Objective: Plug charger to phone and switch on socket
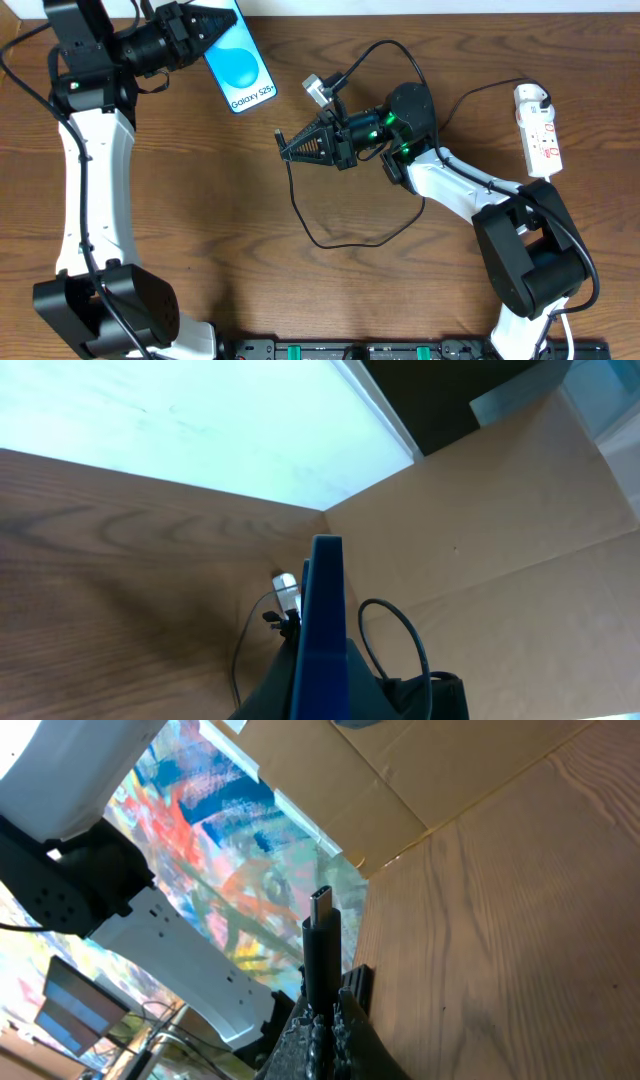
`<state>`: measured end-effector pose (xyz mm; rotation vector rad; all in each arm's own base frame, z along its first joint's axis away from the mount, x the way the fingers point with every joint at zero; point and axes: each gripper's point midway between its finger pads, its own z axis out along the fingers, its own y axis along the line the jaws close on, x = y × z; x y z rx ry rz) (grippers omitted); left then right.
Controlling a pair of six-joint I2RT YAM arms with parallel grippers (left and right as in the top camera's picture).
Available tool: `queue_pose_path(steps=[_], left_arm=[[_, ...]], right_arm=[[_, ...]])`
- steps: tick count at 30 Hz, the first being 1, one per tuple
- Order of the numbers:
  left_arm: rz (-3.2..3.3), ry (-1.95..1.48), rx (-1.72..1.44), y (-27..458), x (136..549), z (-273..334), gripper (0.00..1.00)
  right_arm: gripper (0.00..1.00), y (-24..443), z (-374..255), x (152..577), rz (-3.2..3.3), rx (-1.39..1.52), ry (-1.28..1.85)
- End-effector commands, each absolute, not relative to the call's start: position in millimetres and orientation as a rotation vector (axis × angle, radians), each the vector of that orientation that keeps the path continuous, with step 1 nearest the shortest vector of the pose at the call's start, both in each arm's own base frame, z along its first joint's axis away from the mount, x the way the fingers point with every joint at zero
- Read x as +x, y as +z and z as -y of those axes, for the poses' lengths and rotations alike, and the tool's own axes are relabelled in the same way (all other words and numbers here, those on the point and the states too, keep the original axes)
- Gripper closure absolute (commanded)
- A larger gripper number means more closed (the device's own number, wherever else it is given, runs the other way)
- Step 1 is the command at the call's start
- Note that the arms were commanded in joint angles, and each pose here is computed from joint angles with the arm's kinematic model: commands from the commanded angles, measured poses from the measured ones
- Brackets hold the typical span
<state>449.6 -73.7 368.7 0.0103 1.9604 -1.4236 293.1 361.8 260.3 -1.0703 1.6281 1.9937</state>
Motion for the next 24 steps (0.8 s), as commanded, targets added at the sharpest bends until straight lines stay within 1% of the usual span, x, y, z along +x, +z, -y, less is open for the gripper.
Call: queue_pose_path(steps=[1,7,10,12,17,20,23,24], left_arm=[[-1.941,-1.432,0.064,375,446,76,0.93],[-1.94,-1.438,0.068,375,446,77,0.93],[-1.939,-1.435,0.065,375,446,75,0.92],[-1.938,-1.432,0.06,375,446,73,0.94],[-1.937,-1.429,0.055,375,447,70,0.93],[-1.937,-1.429,0.055,375,447,70,0.93],[-1.937,-1.429,0.055,375,446,70,0.93],[-1.937,-1.429,0.055,375,446,70,0.92]], right_arm=[[0.99,257,-358,301,-1.605,-1.071,1.96],[0.99,252,-356,305,-1.658,-1.036,1.978],[0.99,240,-354,311,-1.74,-0.981,1.991],[0.99,226,-351,322,-1.841,-0.884,1.99],[0.99,163,-332,358,-2.193,-0.505,1.837],[0.99,117,-307,375,-2.419,-0.247,1.622],[0.99,83,-283,383,-2.567,-0.076,1.416],[0.99,62,-265,384,-2.66,0.036,1.257]])
